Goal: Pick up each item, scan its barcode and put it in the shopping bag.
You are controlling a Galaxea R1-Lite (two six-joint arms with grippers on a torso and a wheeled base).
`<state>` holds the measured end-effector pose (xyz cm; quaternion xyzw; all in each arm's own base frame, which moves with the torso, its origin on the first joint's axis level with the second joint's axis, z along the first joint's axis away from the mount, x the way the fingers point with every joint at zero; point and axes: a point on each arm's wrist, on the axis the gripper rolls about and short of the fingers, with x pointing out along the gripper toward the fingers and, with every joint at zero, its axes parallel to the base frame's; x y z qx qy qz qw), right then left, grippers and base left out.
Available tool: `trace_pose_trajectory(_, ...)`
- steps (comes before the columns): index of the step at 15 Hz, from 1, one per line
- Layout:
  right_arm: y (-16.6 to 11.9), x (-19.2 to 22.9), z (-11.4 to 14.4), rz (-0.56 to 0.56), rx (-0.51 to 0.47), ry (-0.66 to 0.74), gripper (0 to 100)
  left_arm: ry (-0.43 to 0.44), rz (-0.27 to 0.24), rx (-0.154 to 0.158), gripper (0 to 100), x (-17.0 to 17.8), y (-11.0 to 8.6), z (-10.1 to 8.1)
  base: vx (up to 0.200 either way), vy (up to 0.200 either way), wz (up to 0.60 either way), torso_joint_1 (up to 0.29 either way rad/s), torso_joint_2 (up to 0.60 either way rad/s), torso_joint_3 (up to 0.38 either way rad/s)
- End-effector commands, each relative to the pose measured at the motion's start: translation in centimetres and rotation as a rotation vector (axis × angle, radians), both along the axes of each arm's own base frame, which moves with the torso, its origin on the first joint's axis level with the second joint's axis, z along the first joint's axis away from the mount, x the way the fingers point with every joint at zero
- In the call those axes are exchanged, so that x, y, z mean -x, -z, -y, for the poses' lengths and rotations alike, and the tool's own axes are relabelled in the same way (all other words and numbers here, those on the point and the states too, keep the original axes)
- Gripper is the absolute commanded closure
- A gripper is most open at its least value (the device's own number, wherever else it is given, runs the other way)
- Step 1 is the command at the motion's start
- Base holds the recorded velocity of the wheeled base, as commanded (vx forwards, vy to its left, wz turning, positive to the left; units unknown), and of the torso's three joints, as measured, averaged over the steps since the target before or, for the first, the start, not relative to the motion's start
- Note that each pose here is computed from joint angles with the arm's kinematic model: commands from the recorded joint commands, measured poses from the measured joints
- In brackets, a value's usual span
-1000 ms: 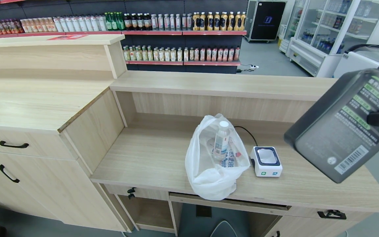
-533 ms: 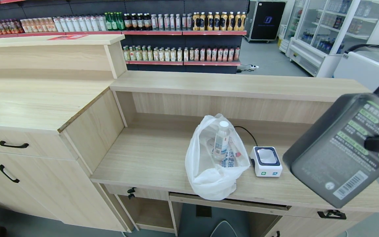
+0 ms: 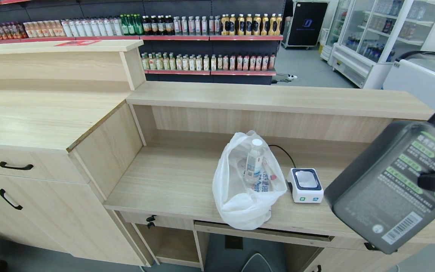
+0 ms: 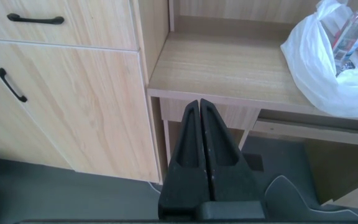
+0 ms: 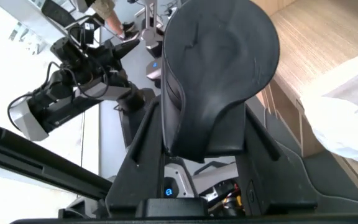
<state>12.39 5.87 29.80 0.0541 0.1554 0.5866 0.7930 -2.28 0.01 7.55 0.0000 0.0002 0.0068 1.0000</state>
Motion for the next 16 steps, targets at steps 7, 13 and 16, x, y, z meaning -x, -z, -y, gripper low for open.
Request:
trace_pose_trajectory(7,0.8,-2.9,-1.0,-0.010,0.008,-0.002,100,-0.002,0.000,0.000,100,0.0,0.0,0.0,0.000,0.000,0.00,0.000,0.00,0.000)
trace_pose_trajectory(13,1.4,-3.2,-1.1,-0.029,0.016,-0.003,100,-0.002,0.000,0.000,100,0.0,0.0,0.0,0.000,0.000,0.00,0.000,0.00,0.000)
trace_pose_trajectory(16,1.6,-3.4,-1.2,-0.036,0.019,-0.005,100,-0.002,0.000,0.000,100,0.0,0.0,0.0,0.000,0.000,0.00,0.000,0.00,0.000)
